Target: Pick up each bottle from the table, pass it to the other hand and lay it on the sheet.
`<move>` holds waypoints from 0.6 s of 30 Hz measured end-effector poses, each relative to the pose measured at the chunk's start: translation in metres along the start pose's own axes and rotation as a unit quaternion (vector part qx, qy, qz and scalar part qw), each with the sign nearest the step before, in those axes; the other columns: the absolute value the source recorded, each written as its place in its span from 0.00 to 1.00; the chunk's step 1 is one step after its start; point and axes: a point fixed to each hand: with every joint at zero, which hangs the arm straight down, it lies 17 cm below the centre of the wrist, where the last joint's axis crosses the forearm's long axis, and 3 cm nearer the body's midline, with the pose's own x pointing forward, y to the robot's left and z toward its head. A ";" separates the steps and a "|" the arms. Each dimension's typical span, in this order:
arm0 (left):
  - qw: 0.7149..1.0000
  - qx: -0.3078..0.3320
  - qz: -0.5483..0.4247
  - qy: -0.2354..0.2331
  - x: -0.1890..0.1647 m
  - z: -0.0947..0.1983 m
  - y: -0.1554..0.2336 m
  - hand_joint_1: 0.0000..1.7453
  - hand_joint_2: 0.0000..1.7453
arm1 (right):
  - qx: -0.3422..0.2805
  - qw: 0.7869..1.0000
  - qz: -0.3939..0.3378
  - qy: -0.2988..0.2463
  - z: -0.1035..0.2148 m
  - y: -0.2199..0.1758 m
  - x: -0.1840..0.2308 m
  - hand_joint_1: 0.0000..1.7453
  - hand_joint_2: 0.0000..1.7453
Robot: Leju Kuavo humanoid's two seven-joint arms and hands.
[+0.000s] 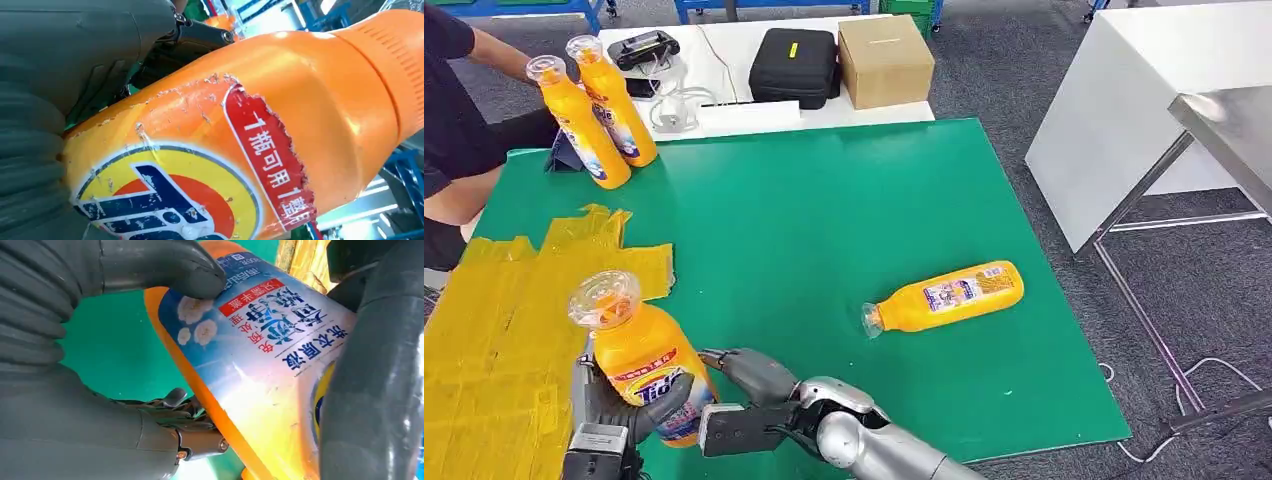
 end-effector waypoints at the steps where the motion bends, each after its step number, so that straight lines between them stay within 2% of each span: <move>1: 1.000 -0.012 0.008 0.004 -0.001 0.001 -0.004 1.00 1.00 | 0.001 1.000 0.000 0.001 0.000 0.001 -0.001 1.00 1.00; 4: 0.995 -0.076 0.055 0.019 -0.006 0.006 -0.023 1.00 1.00 | 0.004 1.000 -0.003 0.005 0.003 0.005 -0.005 1.00 1.00; 11: 0.976 -0.182 0.116 0.032 -0.014 0.024 -0.047 1.00 1.00 | 0.022 1.000 -0.010 0.011 0.009 0.018 -0.013 1.00 1.00; 18: 0.970 -0.211 0.118 0.037 -0.020 0.031 -0.051 1.00 1.00 | 0.031 0.999 -0.012 0.017 0.011 0.025 -0.018 1.00 1.00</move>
